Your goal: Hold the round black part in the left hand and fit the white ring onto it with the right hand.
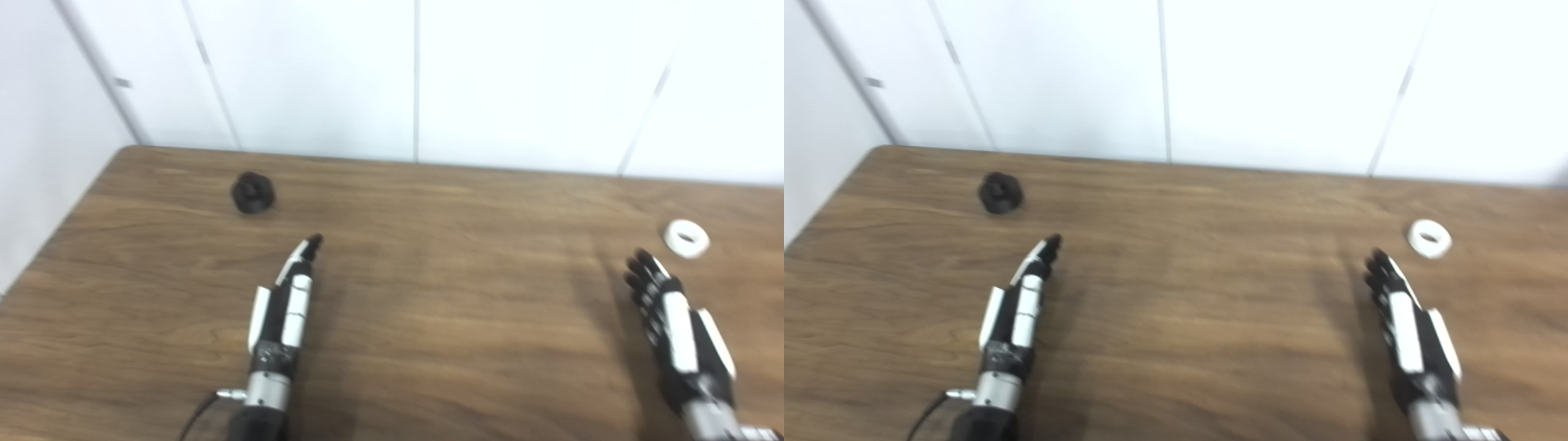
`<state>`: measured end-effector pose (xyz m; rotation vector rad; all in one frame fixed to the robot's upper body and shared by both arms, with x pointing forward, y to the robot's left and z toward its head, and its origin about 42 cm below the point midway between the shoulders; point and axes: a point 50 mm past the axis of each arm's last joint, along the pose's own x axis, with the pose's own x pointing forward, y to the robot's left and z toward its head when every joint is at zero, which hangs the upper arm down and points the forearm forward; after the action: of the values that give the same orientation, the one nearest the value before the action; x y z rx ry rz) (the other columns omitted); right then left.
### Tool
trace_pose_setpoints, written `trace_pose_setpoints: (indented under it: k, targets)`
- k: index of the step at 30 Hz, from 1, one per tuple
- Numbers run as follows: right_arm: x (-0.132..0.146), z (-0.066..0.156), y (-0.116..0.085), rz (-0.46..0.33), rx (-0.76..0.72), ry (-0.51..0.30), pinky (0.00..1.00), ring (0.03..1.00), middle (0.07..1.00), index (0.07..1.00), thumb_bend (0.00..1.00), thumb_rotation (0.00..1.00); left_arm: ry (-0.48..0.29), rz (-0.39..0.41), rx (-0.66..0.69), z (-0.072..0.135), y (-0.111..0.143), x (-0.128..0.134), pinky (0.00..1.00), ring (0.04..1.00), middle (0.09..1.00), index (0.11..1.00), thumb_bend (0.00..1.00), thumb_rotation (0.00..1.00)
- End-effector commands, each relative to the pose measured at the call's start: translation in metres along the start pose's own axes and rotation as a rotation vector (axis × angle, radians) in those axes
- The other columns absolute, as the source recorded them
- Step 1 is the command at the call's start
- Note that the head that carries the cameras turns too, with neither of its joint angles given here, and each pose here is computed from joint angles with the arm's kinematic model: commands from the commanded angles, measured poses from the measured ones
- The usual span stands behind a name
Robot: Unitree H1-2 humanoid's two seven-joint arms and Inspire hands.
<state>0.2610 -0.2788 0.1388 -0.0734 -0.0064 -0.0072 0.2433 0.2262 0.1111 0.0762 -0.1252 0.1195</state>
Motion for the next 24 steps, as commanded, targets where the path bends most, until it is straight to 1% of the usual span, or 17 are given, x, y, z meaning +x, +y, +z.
trace_pose_setpoints:
  k: [1, 3, 6, 10, 12, 13, 16, 20, 24]
  targets:
    - [0.003, 0.008, -0.003, 0.009, 0.009, -0.073, 1.0, 0.946, 0.943, 0.951, 0.54, 1.0, -0.005, 0.002, -0.016, -0.007, -0.012, -0.002, 1.0, 0.979, 0.953, 0.908, 0.51, 1.0]
    - [0.003, 0.006, -0.005, 0.016, 0.007, -0.071, 1.0, 0.953, 0.945, 0.952, 0.53, 1.0, -0.004, 0.005, -0.018, -0.008, -0.015, -0.002, 1.0, 0.974, 0.948, 0.907, 0.52, 1.0]
    - [0.004, 0.003, -0.008, 0.028, 0.001, -0.073, 1.0, 0.967, 0.956, 0.963, 0.52, 1.0, -0.005, 0.006, -0.021, -0.01, -0.018, -0.002, 1.0, 0.968, 0.943, 0.905, 0.51, 1.0]
    - [0.005, -0.002, -0.012, 0.047, -0.003, -0.067, 1.0, 0.997, 0.979, 0.984, 0.56, 1.0, 0.0, 0.005, -0.032, -0.015, -0.022, -0.002, 1.0, 0.969, 0.943, 0.903, 0.49, 0.99]
    - [0.006, -0.004, -0.013, 0.054, 0.0, -0.076, 1.0, 1.0, 0.985, 0.991, 0.55, 1.0, 0.0, 0.002, -0.029, -0.016, -0.024, -0.003, 1.0, 0.968, 0.943, 0.904, 0.48, 0.98]
    - [0.007, -0.004, -0.013, 0.045, -0.001, -0.077, 1.0, 1.0, 0.987, 0.994, 0.55, 1.0, 0.0, 0.001, -0.027, -0.017, -0.026, -0.003, 1.0, 0.967, 0.941, 0.904, 0.48, 0.98]
    - [0.004, -0.002, -0.012, 0.01, -0.012, -0.063, 1.0, 0.975, 0.955, 0.965, 0.52, 1.0, 0.004, -0.002, -0.027, -0.019, -0.03, -0.003, 1.0, 0.969, 0.94, 0.906, 0.49, 0.96]
    - [0.002, -0.003, -0.013, 0.003, -0.016, -0.051, 1.0, 0.982, 0.955, 0.961, 0.5, 1.0, 0.005, 0.008, -0.029, -0.021, -0.034, -0.003, 1.0, 0.967, 0.936, 0.903, 0.51, 0.93]
    - [0.001, -0.004, -0.016, 0.007, -0.031, -0.05, 1.0, 0.984, 0.948, 0.956, 0.51, 1.0, 0.02, 0.013, -0.027, -0.019, -0.038, -0.004, 1.0, 0.975, 0.942, 0.906, 0.53, 0.93]
